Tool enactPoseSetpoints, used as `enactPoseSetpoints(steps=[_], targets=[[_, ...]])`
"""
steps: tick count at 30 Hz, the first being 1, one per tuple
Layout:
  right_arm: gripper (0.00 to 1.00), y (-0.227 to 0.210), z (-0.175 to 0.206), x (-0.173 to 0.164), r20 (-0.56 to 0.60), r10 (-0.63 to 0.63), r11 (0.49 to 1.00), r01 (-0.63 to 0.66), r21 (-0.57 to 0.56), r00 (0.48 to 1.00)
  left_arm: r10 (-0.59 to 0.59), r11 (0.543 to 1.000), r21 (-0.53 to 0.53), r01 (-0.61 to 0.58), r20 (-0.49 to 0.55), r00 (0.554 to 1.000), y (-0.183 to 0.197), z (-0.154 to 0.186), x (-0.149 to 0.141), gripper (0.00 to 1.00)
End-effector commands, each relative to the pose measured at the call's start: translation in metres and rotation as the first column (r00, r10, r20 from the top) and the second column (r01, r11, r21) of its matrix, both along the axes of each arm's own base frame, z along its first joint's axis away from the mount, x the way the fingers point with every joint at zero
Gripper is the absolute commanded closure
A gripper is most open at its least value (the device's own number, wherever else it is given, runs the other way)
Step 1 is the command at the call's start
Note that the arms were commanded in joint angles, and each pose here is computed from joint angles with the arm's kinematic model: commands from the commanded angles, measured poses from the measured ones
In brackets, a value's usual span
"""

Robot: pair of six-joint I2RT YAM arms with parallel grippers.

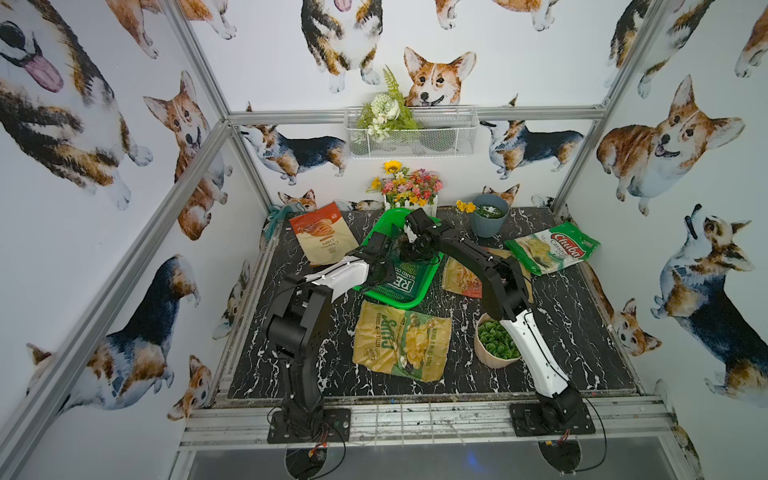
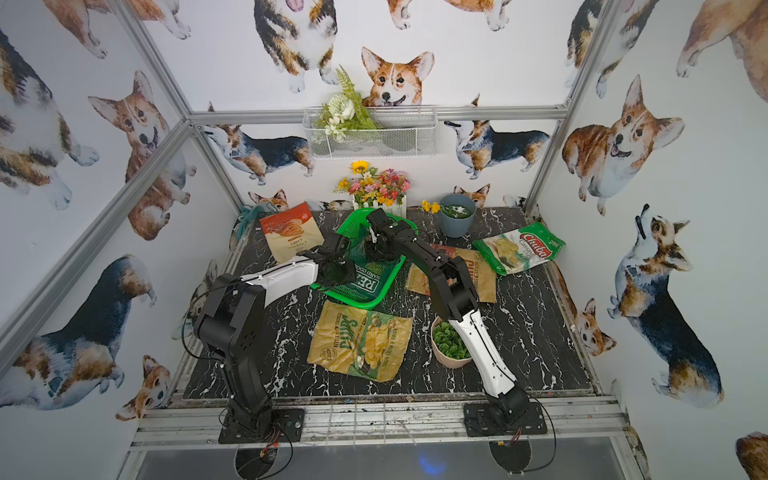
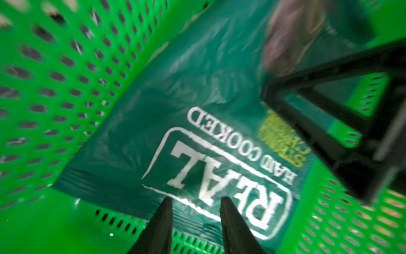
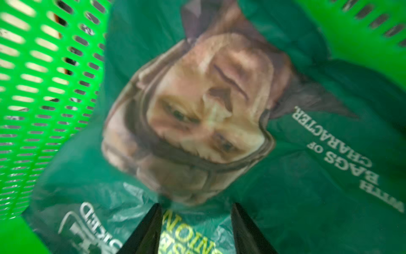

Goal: Put the potato chips into the basket
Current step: Place the potato chip in the basket, then pick up the potato chip from the center of the board.

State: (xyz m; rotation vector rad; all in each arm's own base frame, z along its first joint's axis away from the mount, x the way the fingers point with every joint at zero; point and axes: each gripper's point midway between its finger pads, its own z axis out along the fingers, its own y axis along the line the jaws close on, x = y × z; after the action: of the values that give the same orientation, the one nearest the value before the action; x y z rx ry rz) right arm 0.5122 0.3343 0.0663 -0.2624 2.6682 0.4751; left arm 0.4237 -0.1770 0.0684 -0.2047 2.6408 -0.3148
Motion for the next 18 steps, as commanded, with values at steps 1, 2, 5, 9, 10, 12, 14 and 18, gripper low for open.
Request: enactPoseSetpoints(steps=[1,2,5,9,10,12,14,18], targets=[[0.46,0.014,0.063,0.008,0.112,0.007,0.994,-0.019,0.104,0.994,-0.003,0.999,-0.037,0.008,0.126,0.992,-0.007,0.044,0.022,0.59],[0.46,0.017,0.077,0.010,0.135,0.006,0.991,-0.024,0.130,0.991,-0.005,0.999,-0.043,0.012,0.163,0.987,-0.009,0.058,0.028,0.59],[0.46,0.021,0.116,0.010,0.198,0.000,0.982,-0.038,0.187,0.980,0.001,0.999,-0.047,0.012,0.280,0.960,-0.009,0.108,0.042,0.59],[0.46,0.010,0.150,-0.005,0.243,0.014,0.981,-0.061,0.187,0.970,0.041,0.999,-0.048,-0.025,0.388,0.921,0.005,0.163,0.037,0.58],[0.46,0.007,0.155,-0.012,0.249,0.020,0.981,-0.068,0.183,0.968,0.059,0.998,-0.058,-0.039,0.417,0.907,0.013,0.180,0.027,0.57],[0.46,-0.001,0.157,-0.028,0.240,0.038,0.981,-0.082,0.178,0.970,0.096,0.995,-0.062,-0.077,0.425,0.900,0.028,0.189,0.004,0.54],[0.46,-0.012,0.159,-0.048,0.241,0.048,0.980,-0.093,0.178,0.969,0.145,0.989,-0.075,-0.125,0.397,0.906,0.045,0.186,-0.027,0.51],[0.46,-0.031,0.166,-0.081,0.267,0.015,0.973,-0.076,0.219,0.964,0.182,0.983,-0.086,-0.165,0.261,0.948,0.067,0.151,-0.094,0.46]])
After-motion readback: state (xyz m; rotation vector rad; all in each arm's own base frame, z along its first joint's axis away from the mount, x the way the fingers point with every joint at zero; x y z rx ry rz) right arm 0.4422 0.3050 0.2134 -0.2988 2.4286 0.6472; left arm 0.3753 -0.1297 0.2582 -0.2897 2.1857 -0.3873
